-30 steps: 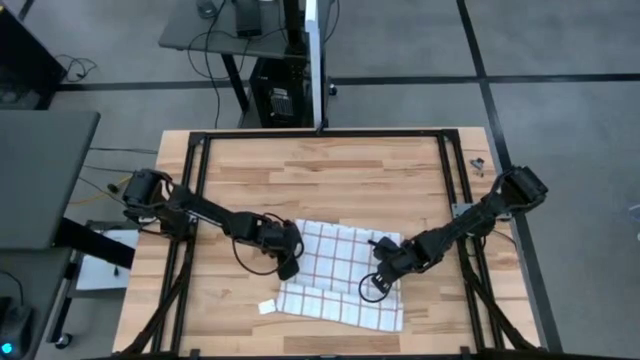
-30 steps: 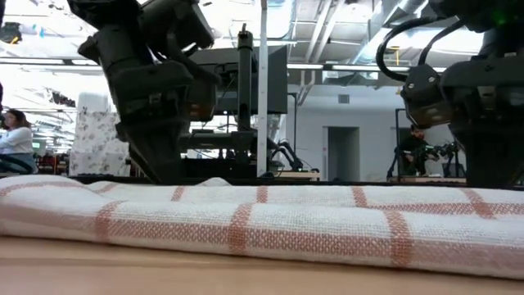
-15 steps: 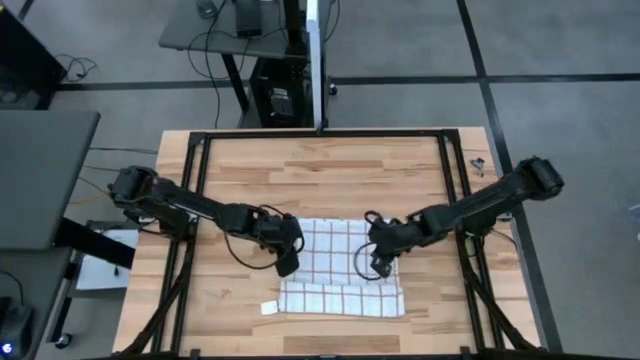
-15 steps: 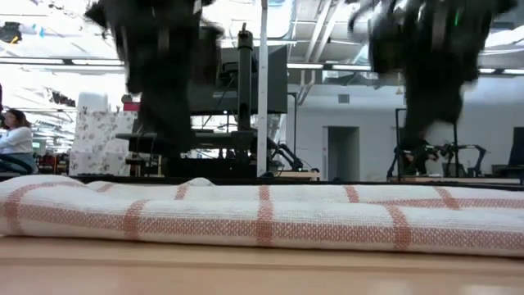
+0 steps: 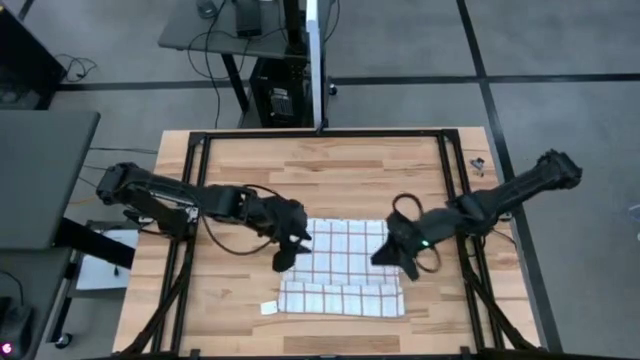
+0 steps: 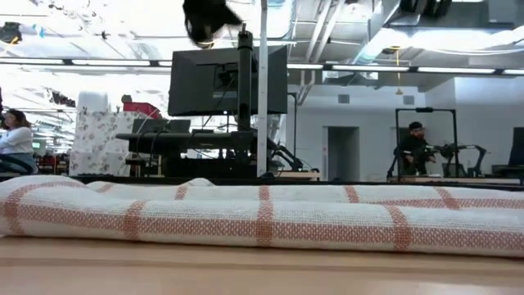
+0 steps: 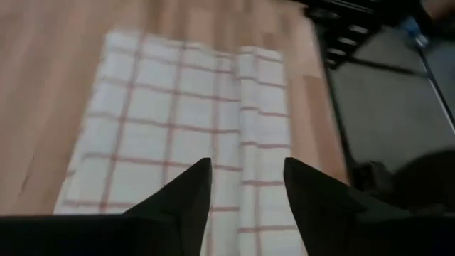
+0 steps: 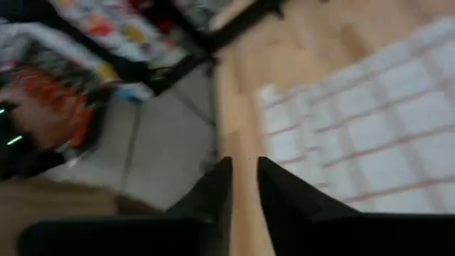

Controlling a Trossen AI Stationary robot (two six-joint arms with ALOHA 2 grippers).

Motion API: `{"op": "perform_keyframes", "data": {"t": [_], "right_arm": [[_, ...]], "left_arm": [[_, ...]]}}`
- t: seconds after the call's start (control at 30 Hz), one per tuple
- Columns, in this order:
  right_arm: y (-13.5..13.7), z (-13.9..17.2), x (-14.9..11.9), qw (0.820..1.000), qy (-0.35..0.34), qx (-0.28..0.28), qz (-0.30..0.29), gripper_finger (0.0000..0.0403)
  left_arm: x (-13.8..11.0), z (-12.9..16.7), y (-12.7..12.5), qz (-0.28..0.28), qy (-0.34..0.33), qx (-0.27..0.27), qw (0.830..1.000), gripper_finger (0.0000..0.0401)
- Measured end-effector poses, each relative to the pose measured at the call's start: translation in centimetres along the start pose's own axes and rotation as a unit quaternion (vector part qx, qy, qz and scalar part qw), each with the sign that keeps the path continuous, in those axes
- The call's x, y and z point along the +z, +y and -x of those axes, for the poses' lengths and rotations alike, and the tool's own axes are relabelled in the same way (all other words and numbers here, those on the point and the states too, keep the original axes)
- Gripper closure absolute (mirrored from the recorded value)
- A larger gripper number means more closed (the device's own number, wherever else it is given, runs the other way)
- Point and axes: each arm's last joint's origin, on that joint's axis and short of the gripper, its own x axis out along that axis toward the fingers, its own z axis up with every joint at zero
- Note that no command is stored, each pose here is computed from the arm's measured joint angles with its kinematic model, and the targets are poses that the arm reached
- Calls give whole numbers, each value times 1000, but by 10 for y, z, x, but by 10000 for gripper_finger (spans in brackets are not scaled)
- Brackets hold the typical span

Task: Roll towel
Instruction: Roll the white towel

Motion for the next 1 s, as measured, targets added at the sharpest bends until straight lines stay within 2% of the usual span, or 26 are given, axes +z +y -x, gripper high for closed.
{"op": "perform_keyframes", "data": {"t": [0.07, 0.23, 0.3, 0.4, 0.6, 0.7, 0.83, 1.0], "right_arm": [[15, -3, -7, 1000, 13, 16, 8, 286], [53, -22, -45, 998, 45, 13, 40, 225], [64, -30, -65, 997, 51, -12, 64, 211], [69, -44, -97, 990, 45, -79, 107, 203], [65, -72, -160, 971, 76, -142, 177, 202], [56, -88, -185, 960, 101, -166, 204, 202], [41, -107, -209, 945, 123, -197, 229, 202], [27, -120, -225, 937, 136, -225, 231, 202]], "left_arm": [[3, 9, -25, -41, -2, 6, 999, 224], [-10, 17, -85, -116, 9, 102, 988, 222], [-20, 12, -107, -121, 9, 118, 986, 222], [-42, -9, -128, -118, 41, 126, 984, 222], [-75, -56, -146, -73, 85, 143, 983, 222], [-88, -77, -150, -72, 100, 148, 981, 222], [-103, -104, -154, -92, 114, 152, 977, 222], [-127, -136, -151, -109, 146, 173, 968, 222]]}}
